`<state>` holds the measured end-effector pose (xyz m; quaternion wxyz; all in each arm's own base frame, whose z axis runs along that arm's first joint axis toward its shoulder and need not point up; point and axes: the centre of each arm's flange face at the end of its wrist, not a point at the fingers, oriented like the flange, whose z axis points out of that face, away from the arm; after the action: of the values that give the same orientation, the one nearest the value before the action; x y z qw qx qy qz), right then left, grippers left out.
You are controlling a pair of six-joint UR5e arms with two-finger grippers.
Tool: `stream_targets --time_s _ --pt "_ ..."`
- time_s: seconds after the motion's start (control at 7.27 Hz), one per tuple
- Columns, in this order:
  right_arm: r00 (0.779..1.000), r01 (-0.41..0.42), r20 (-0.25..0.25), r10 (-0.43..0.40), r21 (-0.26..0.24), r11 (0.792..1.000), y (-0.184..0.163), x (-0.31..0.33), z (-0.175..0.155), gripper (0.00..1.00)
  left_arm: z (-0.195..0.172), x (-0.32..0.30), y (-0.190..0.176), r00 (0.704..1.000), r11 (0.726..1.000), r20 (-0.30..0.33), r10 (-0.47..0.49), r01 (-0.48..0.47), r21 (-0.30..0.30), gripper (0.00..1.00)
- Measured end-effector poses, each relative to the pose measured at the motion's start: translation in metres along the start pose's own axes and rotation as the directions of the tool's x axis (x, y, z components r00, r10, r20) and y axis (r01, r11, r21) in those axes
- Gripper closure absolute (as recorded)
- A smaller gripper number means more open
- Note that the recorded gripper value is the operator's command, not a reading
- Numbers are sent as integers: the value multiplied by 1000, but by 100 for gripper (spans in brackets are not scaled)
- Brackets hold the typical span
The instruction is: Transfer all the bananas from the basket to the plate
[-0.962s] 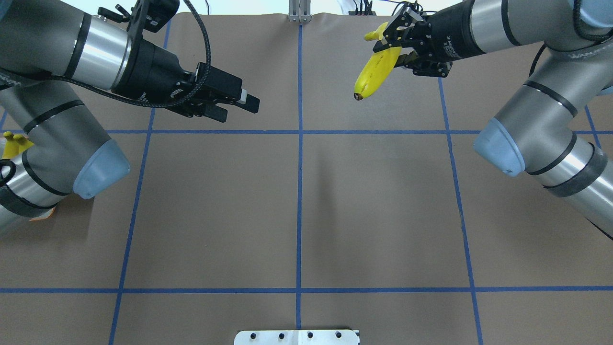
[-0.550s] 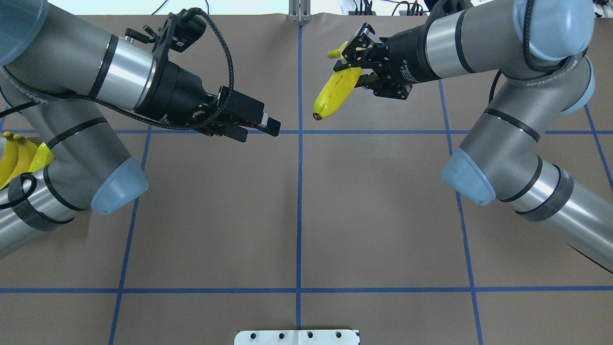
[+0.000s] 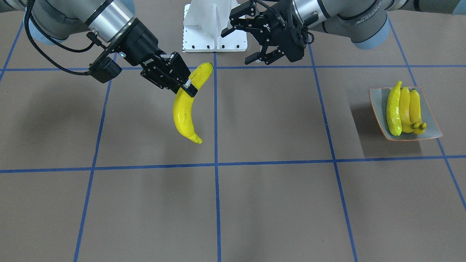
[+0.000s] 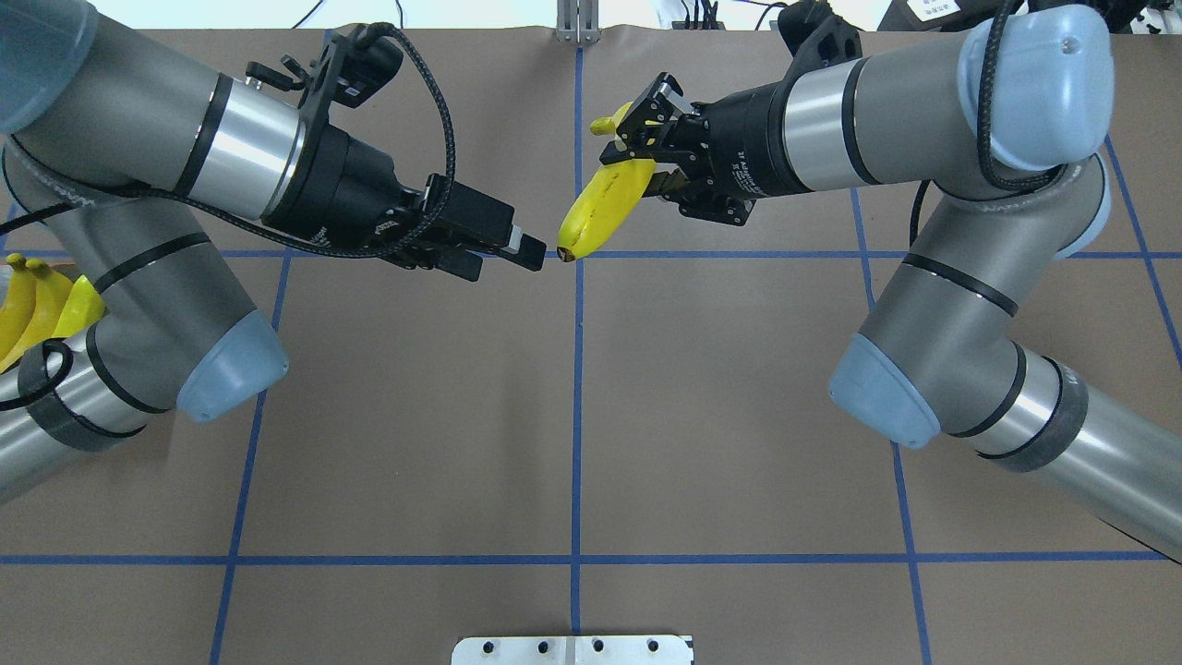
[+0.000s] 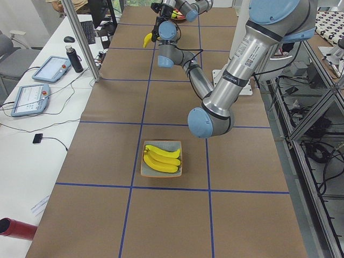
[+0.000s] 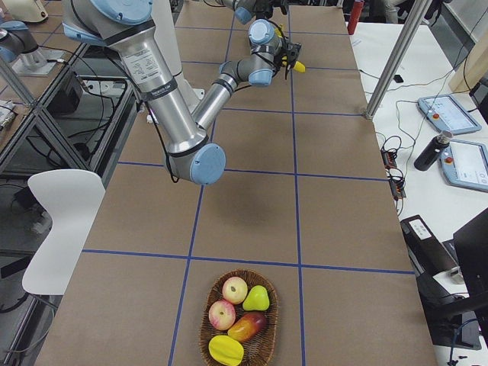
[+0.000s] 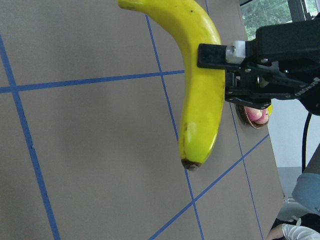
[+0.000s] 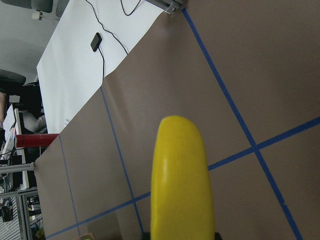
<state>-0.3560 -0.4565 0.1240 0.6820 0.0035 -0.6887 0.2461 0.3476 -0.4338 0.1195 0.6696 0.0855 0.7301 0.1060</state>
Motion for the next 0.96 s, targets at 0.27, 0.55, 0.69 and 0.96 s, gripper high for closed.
stream_targets --time_s 0.27,0.55,0.69,0.96 --pt "1000 -1 16 1 -2 1000 23 0 9 100 6 4 4 1000 1000 -7 3 -3 -12 0" --pt "999 6 36 -6 -9 1000 47 -2 15 100 9 8 5 1000 1000 -14 7 -8 -18 0" --pt "999 10 49 -10 -15 1000 54 -4 12 100 11 8 5 1000 1000 -14 6 -6 -20 1" --pt "998 14 60 -13 -21 1000 63 -6 10 100 12 8 6 1000 1000 -15 6 -6 -21 7"
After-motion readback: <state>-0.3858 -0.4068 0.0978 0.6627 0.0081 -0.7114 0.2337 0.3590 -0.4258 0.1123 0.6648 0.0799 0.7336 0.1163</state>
